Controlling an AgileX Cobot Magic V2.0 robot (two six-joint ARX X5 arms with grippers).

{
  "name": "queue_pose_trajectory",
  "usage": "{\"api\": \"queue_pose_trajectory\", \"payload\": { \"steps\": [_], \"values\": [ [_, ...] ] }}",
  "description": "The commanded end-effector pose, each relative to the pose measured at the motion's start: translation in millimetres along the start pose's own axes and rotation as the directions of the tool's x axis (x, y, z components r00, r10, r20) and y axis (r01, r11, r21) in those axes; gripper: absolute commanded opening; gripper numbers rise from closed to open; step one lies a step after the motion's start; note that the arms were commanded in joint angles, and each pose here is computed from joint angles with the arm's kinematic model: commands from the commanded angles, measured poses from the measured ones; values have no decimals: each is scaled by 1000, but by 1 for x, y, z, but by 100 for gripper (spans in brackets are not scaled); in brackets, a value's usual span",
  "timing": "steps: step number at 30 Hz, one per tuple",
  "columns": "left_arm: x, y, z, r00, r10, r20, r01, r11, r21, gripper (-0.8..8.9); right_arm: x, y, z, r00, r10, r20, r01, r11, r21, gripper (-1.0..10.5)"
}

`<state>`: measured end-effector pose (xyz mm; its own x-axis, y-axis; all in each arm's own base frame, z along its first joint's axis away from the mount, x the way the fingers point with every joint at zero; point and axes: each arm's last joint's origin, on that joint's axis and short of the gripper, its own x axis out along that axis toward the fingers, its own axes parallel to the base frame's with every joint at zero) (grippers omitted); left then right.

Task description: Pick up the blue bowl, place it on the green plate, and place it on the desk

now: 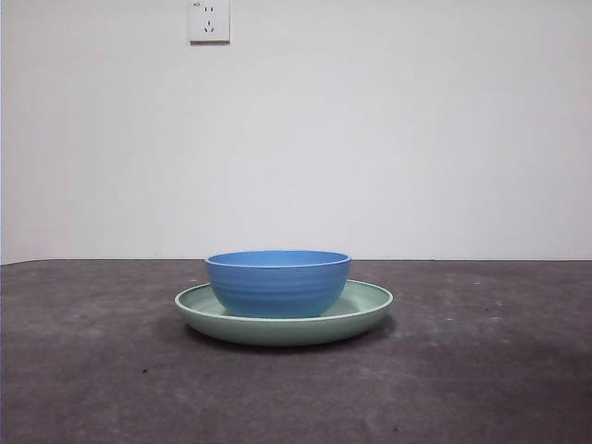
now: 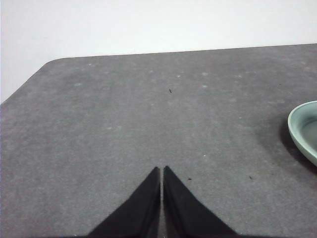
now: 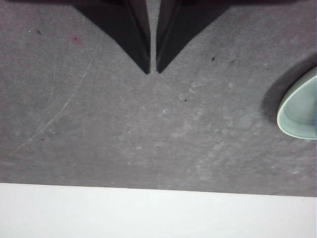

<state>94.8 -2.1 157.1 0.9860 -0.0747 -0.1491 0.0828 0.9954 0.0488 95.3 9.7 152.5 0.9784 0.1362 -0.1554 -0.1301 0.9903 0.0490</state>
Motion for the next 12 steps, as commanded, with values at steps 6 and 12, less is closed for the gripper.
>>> {"api": "queue_pose_trajectory", "payload": {
  "steps": [6,12],
  "values": [
    [2,0,-7,1000,2,-27,-2,1000,-9,9,0,0,0,1000,0,10,-1,1000,10,16],
    [2,0,-7,1000,2,-27,-2,1000,-9,9,0,0,0,1000,0,10,-1,1000,10,16]
  ]
}}
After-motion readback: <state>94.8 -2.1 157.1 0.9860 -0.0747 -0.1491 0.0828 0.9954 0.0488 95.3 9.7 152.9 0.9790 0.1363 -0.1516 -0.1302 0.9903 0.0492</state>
